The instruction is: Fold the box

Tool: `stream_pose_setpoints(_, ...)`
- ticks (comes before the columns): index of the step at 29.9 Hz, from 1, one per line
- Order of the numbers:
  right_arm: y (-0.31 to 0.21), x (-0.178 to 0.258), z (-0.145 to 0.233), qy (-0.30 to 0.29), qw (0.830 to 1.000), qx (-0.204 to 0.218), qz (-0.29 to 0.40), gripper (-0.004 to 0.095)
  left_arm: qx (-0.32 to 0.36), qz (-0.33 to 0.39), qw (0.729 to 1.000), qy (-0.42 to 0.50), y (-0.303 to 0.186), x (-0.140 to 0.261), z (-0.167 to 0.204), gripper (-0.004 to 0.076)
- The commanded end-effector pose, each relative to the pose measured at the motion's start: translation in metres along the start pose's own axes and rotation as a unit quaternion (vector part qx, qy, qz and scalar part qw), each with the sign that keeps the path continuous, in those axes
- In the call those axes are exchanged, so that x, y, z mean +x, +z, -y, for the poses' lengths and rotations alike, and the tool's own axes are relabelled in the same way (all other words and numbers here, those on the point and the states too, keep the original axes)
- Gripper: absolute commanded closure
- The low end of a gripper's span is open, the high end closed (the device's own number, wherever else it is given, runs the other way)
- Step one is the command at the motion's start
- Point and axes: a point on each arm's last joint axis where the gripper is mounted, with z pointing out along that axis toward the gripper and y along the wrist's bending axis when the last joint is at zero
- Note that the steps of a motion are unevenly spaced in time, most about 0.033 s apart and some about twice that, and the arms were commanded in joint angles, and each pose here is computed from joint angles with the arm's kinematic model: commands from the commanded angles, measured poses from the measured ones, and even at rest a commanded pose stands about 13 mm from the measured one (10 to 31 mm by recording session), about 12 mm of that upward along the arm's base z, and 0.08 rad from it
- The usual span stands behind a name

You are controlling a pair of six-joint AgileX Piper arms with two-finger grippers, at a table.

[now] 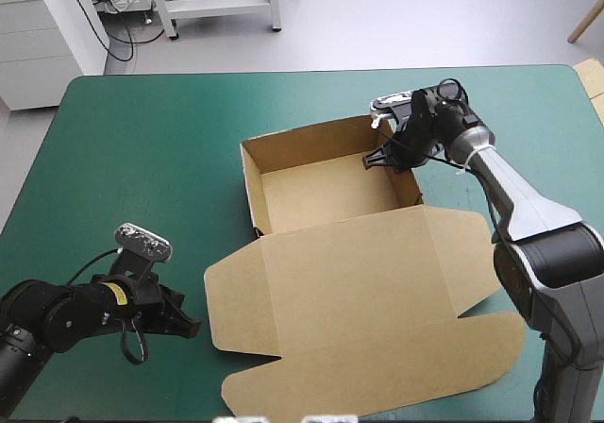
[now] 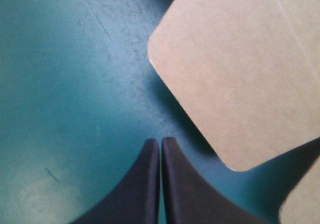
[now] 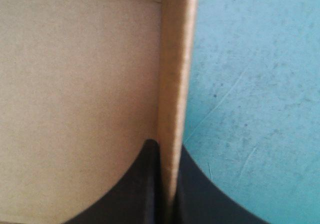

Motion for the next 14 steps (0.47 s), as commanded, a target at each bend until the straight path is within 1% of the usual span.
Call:
stream_pose_setpoints(1,-0.044,-0.005,0.01,-0.017,0.998,0.018,0.057,0.0929,0.011,0.036,0.999,-0.008,-0.008,-0.008,0.004,0.0731)
stream_pose_setpoints(6,-0.062,-0.003,0.041,0.0,0.995,0.04,0.086,0.0929,0.009,0.035,0.999,-0.007,-0.008,-0.008,0.003,0.0731)
stream_pose_setpoints(8,-0.07,-0.001,0.061,0.011,0.994,0.054,0.094,0.0929,0.008,0.034,0.999,-0.006,-0.008,-0.008,0.003,0.0731)
stream_pose_setpoints(12,-0.09,0.007,0.104,0.052,0.989,0.08,0.112,0.0929,0.007,0.033,0.999,-0.005,-0.008,-0.008,0.003,0.0731)
stream_pose_setpoints(14,-0.101,0.013,0.129,0.065,0.985,0.1,0.123,0.0929,0.007,0.033,0.999,-0.005,-0.008,-0.008,0.003,0.0731)
